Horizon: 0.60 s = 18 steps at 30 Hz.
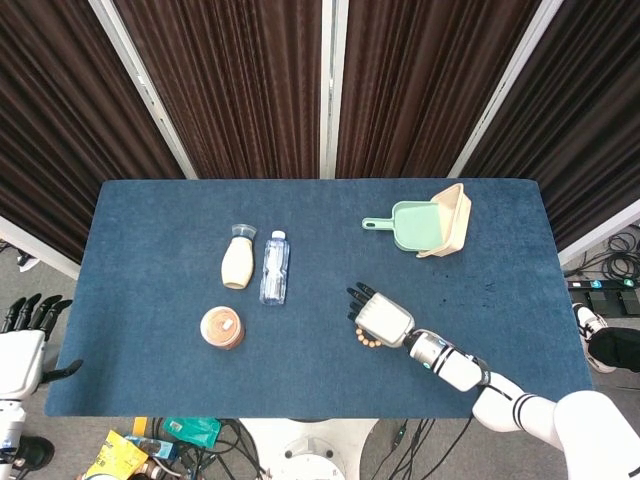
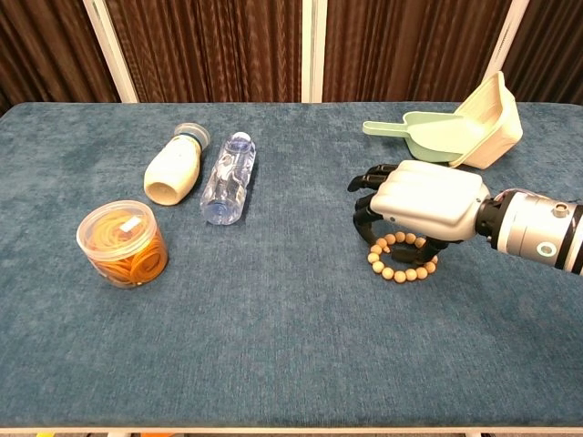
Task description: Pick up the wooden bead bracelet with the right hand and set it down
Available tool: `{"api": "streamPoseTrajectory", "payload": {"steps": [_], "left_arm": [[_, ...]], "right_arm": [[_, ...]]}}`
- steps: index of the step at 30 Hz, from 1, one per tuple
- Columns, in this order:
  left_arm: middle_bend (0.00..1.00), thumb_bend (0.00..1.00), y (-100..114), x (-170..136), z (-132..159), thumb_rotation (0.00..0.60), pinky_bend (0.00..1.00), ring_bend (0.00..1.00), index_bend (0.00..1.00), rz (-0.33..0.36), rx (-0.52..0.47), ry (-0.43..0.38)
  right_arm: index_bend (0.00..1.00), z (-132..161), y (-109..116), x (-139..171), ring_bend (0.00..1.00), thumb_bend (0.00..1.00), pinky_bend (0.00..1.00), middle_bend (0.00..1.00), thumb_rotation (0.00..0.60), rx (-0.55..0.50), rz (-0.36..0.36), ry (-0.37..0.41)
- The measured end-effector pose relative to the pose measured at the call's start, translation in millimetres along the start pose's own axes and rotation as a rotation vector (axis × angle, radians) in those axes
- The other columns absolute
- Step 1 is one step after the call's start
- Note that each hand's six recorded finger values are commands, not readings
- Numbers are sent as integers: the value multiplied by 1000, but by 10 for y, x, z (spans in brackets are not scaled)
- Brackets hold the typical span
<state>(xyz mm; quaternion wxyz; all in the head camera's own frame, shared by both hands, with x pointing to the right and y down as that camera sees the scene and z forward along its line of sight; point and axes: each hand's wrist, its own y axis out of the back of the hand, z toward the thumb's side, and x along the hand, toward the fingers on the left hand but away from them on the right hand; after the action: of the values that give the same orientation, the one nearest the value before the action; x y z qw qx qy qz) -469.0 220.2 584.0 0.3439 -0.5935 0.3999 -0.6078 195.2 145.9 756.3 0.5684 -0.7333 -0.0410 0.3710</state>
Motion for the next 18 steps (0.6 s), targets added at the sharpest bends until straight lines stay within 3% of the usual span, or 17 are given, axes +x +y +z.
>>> {"api": "streamPoseTrajectory", "payload": {"steps": [14, 18], "left_arm": [[127, 36, -35, -15, -43, 600, 23, 25, 164, -9, -21, 2], [128, 36, -47, -21, -51, 600, 22, 25, 164, -12, -28, 2]], "right_arm": [[494, 95, -73, -67, 131, 219, 153, 381, 600, -46, -23, 1], [526, 104, -126, -57, 143, 291, 153, 381, 600, -27, -9, 2]]}}
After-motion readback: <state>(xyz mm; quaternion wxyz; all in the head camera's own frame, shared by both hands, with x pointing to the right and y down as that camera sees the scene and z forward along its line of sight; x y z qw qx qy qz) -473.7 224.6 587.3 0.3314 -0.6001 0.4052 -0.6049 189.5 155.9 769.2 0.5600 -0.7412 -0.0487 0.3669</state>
